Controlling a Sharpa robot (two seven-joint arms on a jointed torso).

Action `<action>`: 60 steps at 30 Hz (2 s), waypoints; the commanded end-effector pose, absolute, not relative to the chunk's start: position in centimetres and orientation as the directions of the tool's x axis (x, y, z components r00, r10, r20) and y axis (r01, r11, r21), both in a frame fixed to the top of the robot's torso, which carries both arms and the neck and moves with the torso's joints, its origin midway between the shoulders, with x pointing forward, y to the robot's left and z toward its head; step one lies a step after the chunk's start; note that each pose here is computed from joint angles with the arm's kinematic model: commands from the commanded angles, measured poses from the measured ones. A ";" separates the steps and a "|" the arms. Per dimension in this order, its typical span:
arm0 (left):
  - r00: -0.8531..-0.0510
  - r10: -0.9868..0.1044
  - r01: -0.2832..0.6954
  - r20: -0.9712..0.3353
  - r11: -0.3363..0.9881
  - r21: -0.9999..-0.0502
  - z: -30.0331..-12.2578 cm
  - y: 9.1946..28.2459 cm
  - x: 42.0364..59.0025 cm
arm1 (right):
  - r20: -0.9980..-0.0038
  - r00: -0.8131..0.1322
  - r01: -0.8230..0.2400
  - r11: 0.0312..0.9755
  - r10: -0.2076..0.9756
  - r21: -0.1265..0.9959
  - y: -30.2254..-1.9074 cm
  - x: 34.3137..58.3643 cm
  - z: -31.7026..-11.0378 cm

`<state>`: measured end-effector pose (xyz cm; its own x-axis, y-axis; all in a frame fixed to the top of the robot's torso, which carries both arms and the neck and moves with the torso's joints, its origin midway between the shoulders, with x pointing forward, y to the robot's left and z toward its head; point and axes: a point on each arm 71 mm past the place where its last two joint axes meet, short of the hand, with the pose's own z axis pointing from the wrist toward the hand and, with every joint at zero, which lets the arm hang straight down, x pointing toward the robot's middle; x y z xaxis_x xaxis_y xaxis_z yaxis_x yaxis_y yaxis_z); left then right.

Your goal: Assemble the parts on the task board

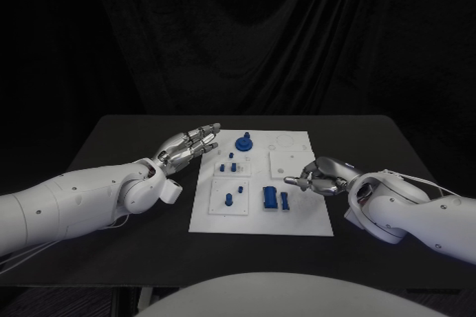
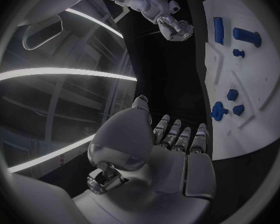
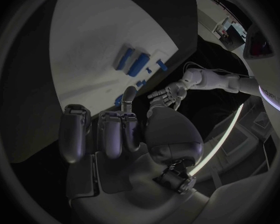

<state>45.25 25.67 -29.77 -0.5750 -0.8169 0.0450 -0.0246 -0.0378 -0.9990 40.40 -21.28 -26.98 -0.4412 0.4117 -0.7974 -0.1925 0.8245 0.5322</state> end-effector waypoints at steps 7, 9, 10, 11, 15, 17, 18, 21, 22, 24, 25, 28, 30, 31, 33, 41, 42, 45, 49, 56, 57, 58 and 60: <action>-0.535 -0.845 0.111 -0.013 -0.055 -0.992 -28.4 25.0 44.3 | -0.605 -0.239 -0.287 0.540 0.759 0.791 -23.0 41.4 -22.7; -0.535 -0.845 0.116 -0.019 -0.051 -0.992 -28.2 24.8 44.2 | -0.542 -0.284 -0.275 0.474 0.791 0.837 -23.0 41.7 -22.6; -0.535 -0.845 0.118 -0.021 -0.051 -0.992 -28.1 24.7 44.1 | -0.509 -0.307 -0.269 0.440 0.804 0.857 -23.0 41.8 -22.6; -0.535 -0.845 0.120 -0.022 -0.050 -0.991 -28.0 24.6 44.1 | -0.480 -0.327 -0.264 0.410 0.814 0.873 -23.0 41.9 -22.6; -0.536 -0.844 0.131 -0.025 -0.053 -0.990 -27.8 24.2 44.0 | -0.415 -0.387 -0.248 0.340 0.823 0.907 -23.1 42.0 -22.6; -0.534 -0.845 0.143 -0.031 -0.055 -0.988 -27.8 24.0 44.1 | -0.376 -0.426 -0.235 0.300 0.823 0.924 -23.1 42.1 -22.7; -0.533 -0.846 0.148 -0.033 -0.055 -0.987 -27.8 23.9 44.2 | -0.362 -0.438 -0.231 0.287 0.823 0.930 -23.2 42.1 -22.7; -0.529 -0.848 0.160 -0.038 -0.055 -0.986 -27.7 23.7 44.3 | -0.332 -0.466 -0.223 0.255 0.820 0.941 -23.3 42.3 -22.8; -0.527 -0.849 0.163 -0.040 -0.055 -0.985 -27.7 23.6 44.3 | -0.327 -0.471 -0.223 0.248 0.820 0.943 -23.4 42.3 -22.8; -0.522 -0.851 0.170 -0.045 -0.053 -0.984 -27.7 23.6 44.3 | -0.317 -0.481 -0.221 0.236 0.818 0.946 -23.4 42.5 -22.9; -0.521 -0.852 0.172 -0.046 -0.052 -0.984 -27.7 23.6 44.4 | -0.315 -0.482 -0.221 0.234 0.818 0.947 -23.4 42.5 -22.9; -0.520 -0.853 0.177 -0.049 -0.051 -0.983 -27.7 23.4 44.5 | -0.310 -0.486 -0.221 0.229 0.817 0.948 -23.4 42.7 -23.1; -0.519 -0.853 0.179 -0.050 -0.051 -0.983 -27.8 23.4 44.5 | -0.309 -0.486 -0.222 0.226 0.817 0.948 -23.4 42.7 -23.2; -0.519 -0.853 0.179 -0.050 -0.051 -0.983 -27.8 23.3 44.5 | -0.308 -0.486 -0.223 0.225 0.818 0.949 -23.4 42.7 -23.2; -0.519 -0.853 0.179 -0.050 -0.051 -0.983 -27.8 23.3 44.6 | -0.308 -0.486 -0.224 0.224 0.818 0.949 -23.5 42.7 -23.3; -0.485 -0.874 0.064 -0.034 0.004 -0.998 -28.2 22.8 44.9 | -0.308 -0.415 -0.206 0.242 0.856 0.948 -23.0 43.4 -23.0; -0.473 -0.881 0.065 -0.035 0.004 -0.998 -28.1 22.7 44.9 | -0.297 -0.402 -0.200 0.233 0.866 0.952 -22.8 43.6 -23.0; -0.420 -0.907 0.068 -0.034 0.006 -0.998 -27.4 22.2 45.3 | -0.244 -0.339 -0.173 0.195 0.909 0.965 -22.2 44.2 -22.7; -0.334 -0.942 0.067 -0.029 0.007 -0.998 -26.3 21.4 45.6 | -0.159 -0.237 -0.124 0.132 0.958 0.983 -21.2 45.0 -22.5; -0.153 -0.988 0.039 -0.008 0.002 -0.999 -24.1 20.1 46.1 | -0.031 -0.074 -0.034 0.028 0.997 0.999 -19.7 46.0 -22.4; -0.123 -0.992 0.031 -0.004 0.000 -1.000 -23.7 19.9 46.2 | -0.016 -0.054 -0.022 0.015 0.998 1.000 -19.6 46.0 -22.4; -0.105 -0.994 0.026 -0.002 -0.001 -1.000 -23.5 19.8 46.2 | -0.008 -0.043 -0.015 0.007 0.999 1.000 -19.5 46.1 -22.4; -0.075 -0.997 0.018 0.002 -0.004 -1.000 -23.1 19.6 46.2 | 0.003 -0.027 -0.005 -0.004 1.000 1.000 -19.3 46.1 -22.4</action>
